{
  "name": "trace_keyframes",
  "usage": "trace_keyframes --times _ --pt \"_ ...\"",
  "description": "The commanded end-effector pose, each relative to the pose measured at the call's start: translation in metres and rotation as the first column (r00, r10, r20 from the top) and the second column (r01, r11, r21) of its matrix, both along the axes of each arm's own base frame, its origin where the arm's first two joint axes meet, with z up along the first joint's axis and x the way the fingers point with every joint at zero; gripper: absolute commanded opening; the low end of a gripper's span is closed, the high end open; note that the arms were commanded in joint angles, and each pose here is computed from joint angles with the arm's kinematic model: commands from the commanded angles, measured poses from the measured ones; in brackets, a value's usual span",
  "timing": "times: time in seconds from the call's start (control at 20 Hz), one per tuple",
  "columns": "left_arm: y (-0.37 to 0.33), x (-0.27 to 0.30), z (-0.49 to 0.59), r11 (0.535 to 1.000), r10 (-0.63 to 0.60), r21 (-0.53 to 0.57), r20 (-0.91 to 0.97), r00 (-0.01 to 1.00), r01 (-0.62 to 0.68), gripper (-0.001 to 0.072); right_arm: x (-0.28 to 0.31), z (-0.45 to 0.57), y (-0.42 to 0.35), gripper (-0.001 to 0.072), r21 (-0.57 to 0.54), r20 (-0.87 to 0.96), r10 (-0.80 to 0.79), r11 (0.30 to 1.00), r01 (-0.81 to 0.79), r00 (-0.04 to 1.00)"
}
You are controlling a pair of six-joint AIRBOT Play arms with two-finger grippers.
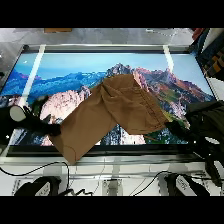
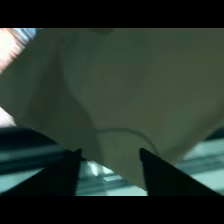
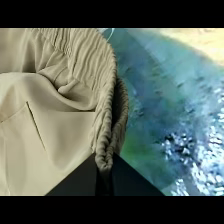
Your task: Fold the clothes and pants, and hang the long-sleeved shirts on hangers.
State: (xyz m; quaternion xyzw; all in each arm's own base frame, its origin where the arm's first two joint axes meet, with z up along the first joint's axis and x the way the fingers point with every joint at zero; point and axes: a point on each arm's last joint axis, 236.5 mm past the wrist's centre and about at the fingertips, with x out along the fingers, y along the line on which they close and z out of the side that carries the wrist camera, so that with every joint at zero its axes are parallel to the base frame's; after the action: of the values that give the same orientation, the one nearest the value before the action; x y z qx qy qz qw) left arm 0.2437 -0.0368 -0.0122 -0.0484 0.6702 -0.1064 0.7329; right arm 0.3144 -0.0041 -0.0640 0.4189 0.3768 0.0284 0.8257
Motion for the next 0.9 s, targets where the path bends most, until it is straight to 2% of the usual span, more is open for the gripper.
trace_keyframes --times 0.0,0.05,0.15,0.25,0.7,0.85 --pt "-0.028 -0.055 -0.040 0.963 0.085 -0.231 -0.231 0.969 -0.139 0.0688 0.000 0.001 0.001 0.0029 0.004 0.001 0.003 1.000 -0.003 1.000" --pt "-0.027 -0.064 -0.049 0.958 0.101 -0.234 -0.273 0.957 -0.168 0.0713 0.000 0.001 0.001 0.0030 0.004 0.001 0.003 1.000 -0.003 1.000" --pt "-0.030 -0.082 -0.063 0.955 0.082 -0.241 -0.339 0.937 -0.171 0.0703 0.000 0.001 0.001 0.0030 0.004 0.001 0.003 1.000 -0.003 1.000" --pt "-0.036 -0.089 -0.068 0.950 0.050 -0.271 -0.364 0.930 -0.157 0.0638 0.000 0.001 0.001 0.0029 0.005 0.001 0.004 1.000 -0.004 1.000" --pt "-0.040 -0.116 -0.094 0.946 0.035 -0.268 -0.479 0.877 -0.184 0.0639 -0.001 0.002 0.006 0.0029 0.020 0.004 0.019 1.000 -0.019 1.000" --pt "-0.058 -0.095 -0.095 0.911 0.037 -0.362 -0.402 0.915 -0.196 0.0638 -0.002 0.003 0.007 0.0029 0.024 0.004 0.024 0.999 -0.024 1.000"
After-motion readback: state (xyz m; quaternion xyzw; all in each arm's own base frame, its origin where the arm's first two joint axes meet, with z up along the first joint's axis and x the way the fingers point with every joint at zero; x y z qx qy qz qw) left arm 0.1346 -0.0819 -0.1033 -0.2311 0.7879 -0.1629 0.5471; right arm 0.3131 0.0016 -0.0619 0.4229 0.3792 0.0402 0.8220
